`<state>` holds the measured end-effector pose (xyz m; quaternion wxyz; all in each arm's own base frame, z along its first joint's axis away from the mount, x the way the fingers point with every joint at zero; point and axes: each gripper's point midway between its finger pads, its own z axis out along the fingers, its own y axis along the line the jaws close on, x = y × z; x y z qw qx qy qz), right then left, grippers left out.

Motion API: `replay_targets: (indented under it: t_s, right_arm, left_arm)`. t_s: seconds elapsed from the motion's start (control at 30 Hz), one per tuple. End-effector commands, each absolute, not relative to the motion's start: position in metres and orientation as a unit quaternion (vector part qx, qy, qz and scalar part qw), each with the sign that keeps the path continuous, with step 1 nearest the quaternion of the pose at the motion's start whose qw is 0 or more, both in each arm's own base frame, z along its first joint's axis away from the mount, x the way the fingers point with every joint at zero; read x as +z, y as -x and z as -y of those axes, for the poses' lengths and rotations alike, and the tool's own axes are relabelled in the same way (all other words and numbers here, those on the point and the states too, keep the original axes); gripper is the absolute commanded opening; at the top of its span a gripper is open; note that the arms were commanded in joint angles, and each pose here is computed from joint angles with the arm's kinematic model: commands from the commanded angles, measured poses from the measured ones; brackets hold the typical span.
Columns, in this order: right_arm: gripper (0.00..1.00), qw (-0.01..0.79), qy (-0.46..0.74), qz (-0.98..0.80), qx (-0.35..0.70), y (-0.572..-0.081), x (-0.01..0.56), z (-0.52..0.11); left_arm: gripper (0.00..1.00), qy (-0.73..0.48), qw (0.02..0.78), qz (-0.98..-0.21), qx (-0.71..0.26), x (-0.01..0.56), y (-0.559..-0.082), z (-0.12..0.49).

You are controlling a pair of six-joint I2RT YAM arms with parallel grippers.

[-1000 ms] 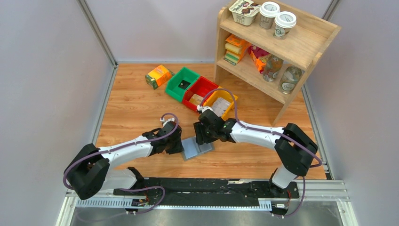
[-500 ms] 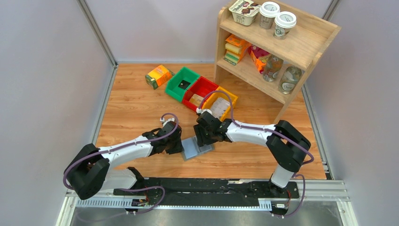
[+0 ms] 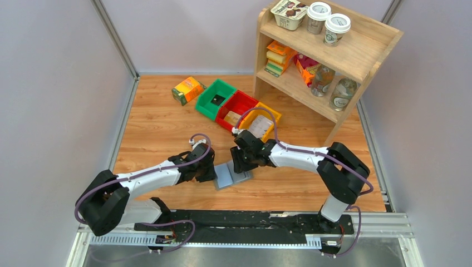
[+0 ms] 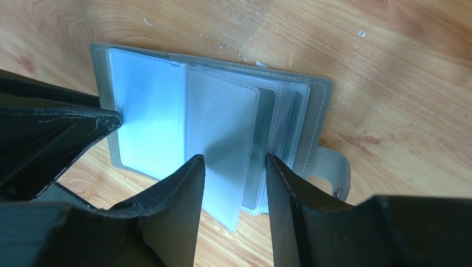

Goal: Take the credit cards out of the card holder
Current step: Remove the credit card from the card holder.

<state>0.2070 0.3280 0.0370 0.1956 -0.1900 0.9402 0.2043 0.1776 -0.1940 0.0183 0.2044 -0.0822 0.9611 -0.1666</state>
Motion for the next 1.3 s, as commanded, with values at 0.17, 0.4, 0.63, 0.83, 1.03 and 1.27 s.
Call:
replay_targets:
  t_s: [0.17, 0.4, 0.63, 0.83, 1.03, 1.27]
  right_arm:
    - [0.45, 0.231, 0.219, -0.878, 0.358, -0.195, 0.114, -0.378]
    - [0.48, 0.222, 0.243, -0.866, 0.376, -0.182, 0.120, -0.393]
    - [0.47, 0.218, 0.243, -0.873, 0.363, -0.182, 0.109, -0.394]
    - [0.46, 0.226, 0.227, -0.897, 0.306, -0.194, 0.090, -0.380]
    - [0.49, 0.239, 0.212, -0.906, 0.276, -0.205, 0.079, -0.369]
    - [0.47, 0.211, 0.188, -0.903, 0.323, -0.213, 0.070, -0.370]
  left_arm:
    - [0.33, 0.082, 0.200, -0.961, -0.173, 0.016, -0.175, 0.197]
    - [0.33, 0.085, 0.201, -0.960, -0.174, 0.016, -0.174, 0.196]
    - [0.33, 0.095, 0.207, -0.958, -0.172, 0.017, -0.173, 0.192]
    - [0.33, 0.102, 0.217, -0.955, -0.176, 0.022, -0.173, 0.189]
    - [0.34, 0.100, 0.238, -0.945, -0.203, 0.047, -0.177, 0.193]
    - [0.34, 0.095, 0.265, -0.925, -0.254, 0.073, -0.192, 0.214]
